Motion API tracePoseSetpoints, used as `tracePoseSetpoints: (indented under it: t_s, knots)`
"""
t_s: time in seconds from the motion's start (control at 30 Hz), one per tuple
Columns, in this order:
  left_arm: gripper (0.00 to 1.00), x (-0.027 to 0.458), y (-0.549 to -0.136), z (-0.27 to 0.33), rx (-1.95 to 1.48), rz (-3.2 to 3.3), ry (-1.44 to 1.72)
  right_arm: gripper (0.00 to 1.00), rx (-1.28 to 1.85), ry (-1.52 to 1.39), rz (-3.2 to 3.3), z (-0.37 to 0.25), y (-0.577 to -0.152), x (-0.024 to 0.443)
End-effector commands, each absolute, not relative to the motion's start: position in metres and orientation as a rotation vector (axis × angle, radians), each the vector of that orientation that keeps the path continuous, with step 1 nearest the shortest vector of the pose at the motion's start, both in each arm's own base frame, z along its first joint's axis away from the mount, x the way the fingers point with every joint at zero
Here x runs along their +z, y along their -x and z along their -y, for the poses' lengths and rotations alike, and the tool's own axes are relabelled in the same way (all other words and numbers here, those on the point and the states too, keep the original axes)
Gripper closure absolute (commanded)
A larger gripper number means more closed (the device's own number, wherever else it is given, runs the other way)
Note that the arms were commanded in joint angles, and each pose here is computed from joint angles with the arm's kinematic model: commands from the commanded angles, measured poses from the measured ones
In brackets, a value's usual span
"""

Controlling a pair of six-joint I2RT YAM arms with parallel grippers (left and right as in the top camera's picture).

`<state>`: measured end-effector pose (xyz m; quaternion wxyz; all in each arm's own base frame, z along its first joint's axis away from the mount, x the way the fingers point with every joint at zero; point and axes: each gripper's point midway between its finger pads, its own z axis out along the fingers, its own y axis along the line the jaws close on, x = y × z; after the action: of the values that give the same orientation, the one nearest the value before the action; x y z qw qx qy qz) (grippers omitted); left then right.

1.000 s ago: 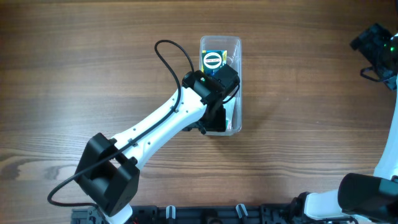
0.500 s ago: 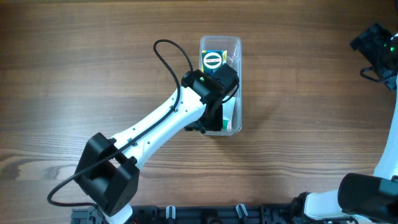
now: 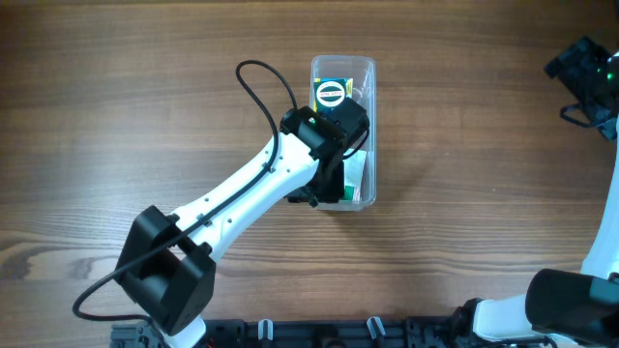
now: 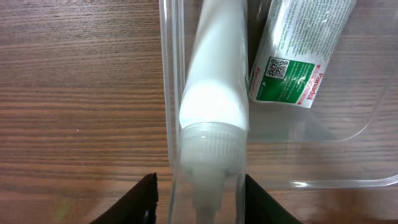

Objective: Pack container
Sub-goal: 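Lower the dropper bottle into the container beside the tube box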

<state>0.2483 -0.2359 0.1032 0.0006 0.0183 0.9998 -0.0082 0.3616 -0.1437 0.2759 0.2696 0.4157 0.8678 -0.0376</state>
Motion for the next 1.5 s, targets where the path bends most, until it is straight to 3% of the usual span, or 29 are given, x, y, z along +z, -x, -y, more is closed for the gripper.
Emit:
tracePoseSetpoints:
  t_s: [0.0,0.73,0.97,1.47]
  knots:
    - [0.59,0.116,-0.258,0.234,-0.028,-3.083,-0.032,0.00,-0.109,-1.135,-2.335,0.144,-0.362,0.274]
    - [0.59,0.145,-0.267,0.242,-0.134,-2.996,-0.062,0.00,-0.108,-1.135,-2.335,0.144,-0.362,0.274]
    - [0.42,0.143,-0.257,0.228,-0.046,-3.041,-0.062,0.00,-0.109,-1.134,-2.335,0.144,-0.362,0.274]
    - [0.39,0.124,-0.256,0.240,-0.076,-3.101,-0.070,0.00,-0.109,-1.134,-2.335,0.144,-0.362,0.274]
